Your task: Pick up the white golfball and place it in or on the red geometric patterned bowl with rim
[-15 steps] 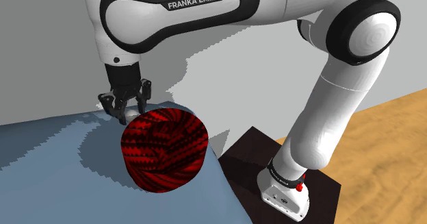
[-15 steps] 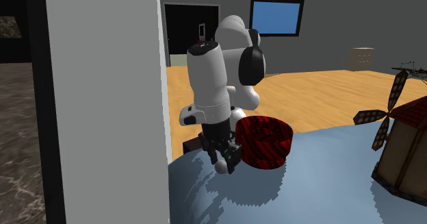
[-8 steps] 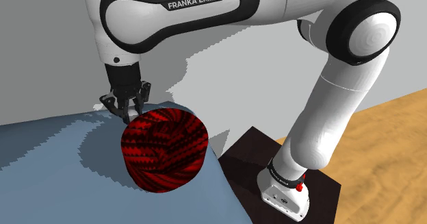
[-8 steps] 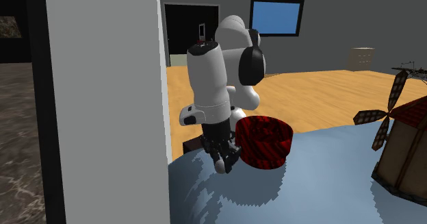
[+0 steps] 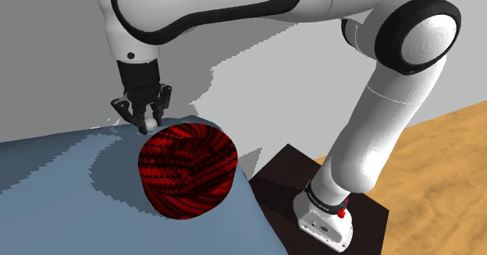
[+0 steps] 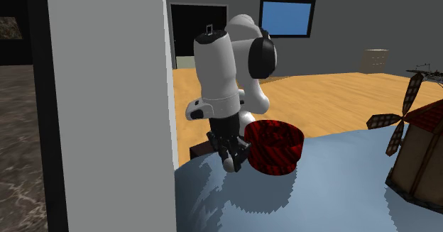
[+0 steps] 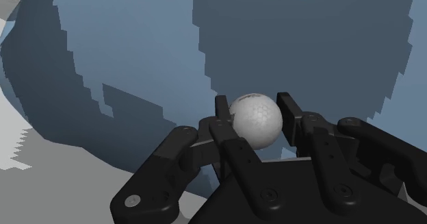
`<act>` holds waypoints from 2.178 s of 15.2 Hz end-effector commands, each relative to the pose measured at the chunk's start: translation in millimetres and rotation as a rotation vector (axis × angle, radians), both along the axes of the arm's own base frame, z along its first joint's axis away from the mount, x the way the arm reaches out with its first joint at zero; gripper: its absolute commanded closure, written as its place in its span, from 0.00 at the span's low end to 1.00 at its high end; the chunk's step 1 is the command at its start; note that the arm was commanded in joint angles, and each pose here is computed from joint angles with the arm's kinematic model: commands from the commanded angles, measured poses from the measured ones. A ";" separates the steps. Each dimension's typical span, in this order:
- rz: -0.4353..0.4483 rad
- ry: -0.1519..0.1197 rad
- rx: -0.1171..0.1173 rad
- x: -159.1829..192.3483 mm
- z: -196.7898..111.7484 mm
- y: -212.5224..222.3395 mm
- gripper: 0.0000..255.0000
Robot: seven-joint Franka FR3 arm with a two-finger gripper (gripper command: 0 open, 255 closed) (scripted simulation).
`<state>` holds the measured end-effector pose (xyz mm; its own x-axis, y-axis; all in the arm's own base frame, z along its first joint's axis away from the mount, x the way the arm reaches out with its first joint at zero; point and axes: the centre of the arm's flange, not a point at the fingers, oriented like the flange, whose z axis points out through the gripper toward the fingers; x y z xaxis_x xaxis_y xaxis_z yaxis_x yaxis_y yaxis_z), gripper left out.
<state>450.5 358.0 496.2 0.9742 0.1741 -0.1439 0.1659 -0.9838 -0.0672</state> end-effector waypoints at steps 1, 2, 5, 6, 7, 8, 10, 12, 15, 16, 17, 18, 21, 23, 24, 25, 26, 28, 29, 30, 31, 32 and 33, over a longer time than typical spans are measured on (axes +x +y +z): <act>0.000 0.000 0.000 1.0 11.5 0.1 1.00; 0.000 0.000 0.000 1.0 16.8 0.1 1.00; 0.000 0.000 0.000 1.0 32.6 0.1 1.00; 0.000 0.000 0.000 1.0 37.9 0.1 1.00; 0.000 0.000 0.000 1.0 43.2 0.1 1.00; 0.000 0.000 0.000 1.0 48.4 0.1 1.00; 0.000 0.000 0.000 1.0 59.0 0.1 1.00; 0.000 0.000 0.000 1.0 69.6 0.1 1.00; 0.000 0.000 0.000 1.0 85.4 0.1 1.00; 0.000 0.000 0.000 1.0 90.7 0.1 1.00; 0.000 0.000 0.000 1.0 96.0 0.1 1.00; 0.000 0.000 0.000 1.0 101.2 0.1 1.00; 0.000 0.000 0.000 1.0 117.1 0.1 1.00; 0.000 0.000 0.000 1.0 127.6 0.1 1.00; 0.000 0.000 0.000 1.0 132.9 0.1 1.00; 0.000 0.000 0.000 1.0 138.2 0.1 1.00; 0.000 0.000 0.000 1.0 143.5 0.1 1.00; 0.000 0.000 0.000 -12.1 145.4 0.5 1.00; 0.000 0.000 0.000 -25.3 145.7 0.9 1.00; 0.000 0.000 0.000 -38.5 146.0 1.4 1.00; 0.000 0.000 0.000 -51.7 146.3 1.8 1.00; 0.000 0.000 0.000 -64.9 146.6 2.2 1.00; 0.000 0.000 0.000 -78.1 146.9 2.6 1.00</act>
